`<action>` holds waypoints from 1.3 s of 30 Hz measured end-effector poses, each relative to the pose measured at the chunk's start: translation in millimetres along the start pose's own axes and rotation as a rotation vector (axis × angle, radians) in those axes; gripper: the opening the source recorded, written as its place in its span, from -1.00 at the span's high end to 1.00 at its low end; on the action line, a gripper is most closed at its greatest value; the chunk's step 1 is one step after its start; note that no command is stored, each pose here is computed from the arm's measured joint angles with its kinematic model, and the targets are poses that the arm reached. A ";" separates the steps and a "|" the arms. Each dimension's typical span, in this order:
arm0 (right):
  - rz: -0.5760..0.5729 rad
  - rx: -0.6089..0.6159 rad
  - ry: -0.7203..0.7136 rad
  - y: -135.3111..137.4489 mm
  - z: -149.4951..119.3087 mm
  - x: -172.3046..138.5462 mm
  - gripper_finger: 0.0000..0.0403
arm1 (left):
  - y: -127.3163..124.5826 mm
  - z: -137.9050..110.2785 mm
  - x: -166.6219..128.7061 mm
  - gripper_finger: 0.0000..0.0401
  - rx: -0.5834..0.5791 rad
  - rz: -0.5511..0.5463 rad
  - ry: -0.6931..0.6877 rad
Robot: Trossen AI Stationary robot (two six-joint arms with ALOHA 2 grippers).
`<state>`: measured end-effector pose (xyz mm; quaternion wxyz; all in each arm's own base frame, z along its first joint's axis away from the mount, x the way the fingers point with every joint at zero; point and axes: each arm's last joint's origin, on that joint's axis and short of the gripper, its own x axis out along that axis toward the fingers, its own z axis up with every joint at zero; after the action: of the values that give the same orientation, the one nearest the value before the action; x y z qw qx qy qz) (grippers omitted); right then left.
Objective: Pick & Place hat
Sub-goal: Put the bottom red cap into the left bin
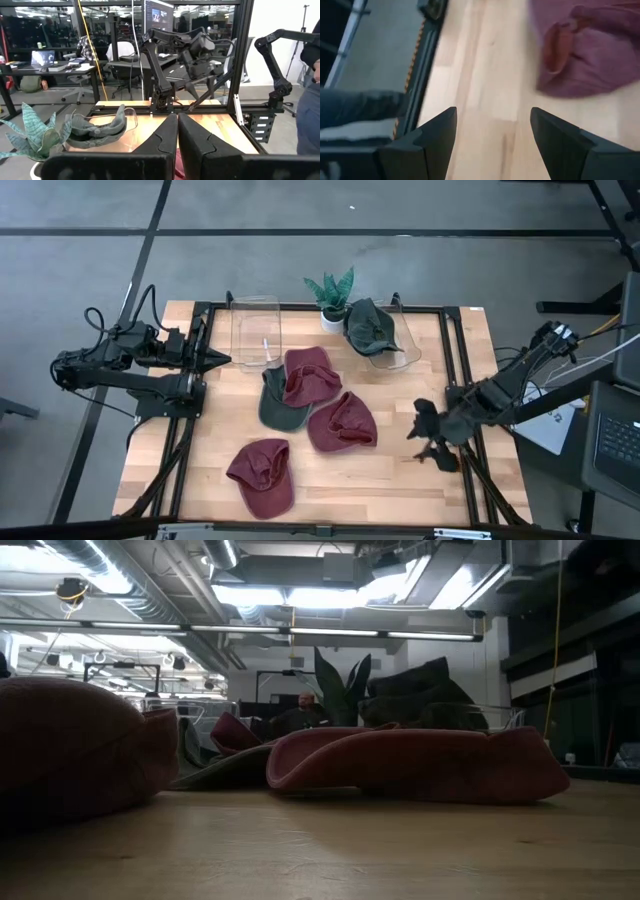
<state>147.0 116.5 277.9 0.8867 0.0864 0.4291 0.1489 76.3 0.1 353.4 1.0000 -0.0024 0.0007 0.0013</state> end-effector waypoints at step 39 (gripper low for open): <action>0.231 -0.326 -0.849 -40.6 -103.5 9.1 -0.25 | 0.0 0.0 0.0 0.95 0.000 0.000 0.000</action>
<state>78.6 84.0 196.0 0.9634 0.0464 -0.0130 0.2636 76.3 0.1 353.4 1.0000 -0.0026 0.0007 0.0013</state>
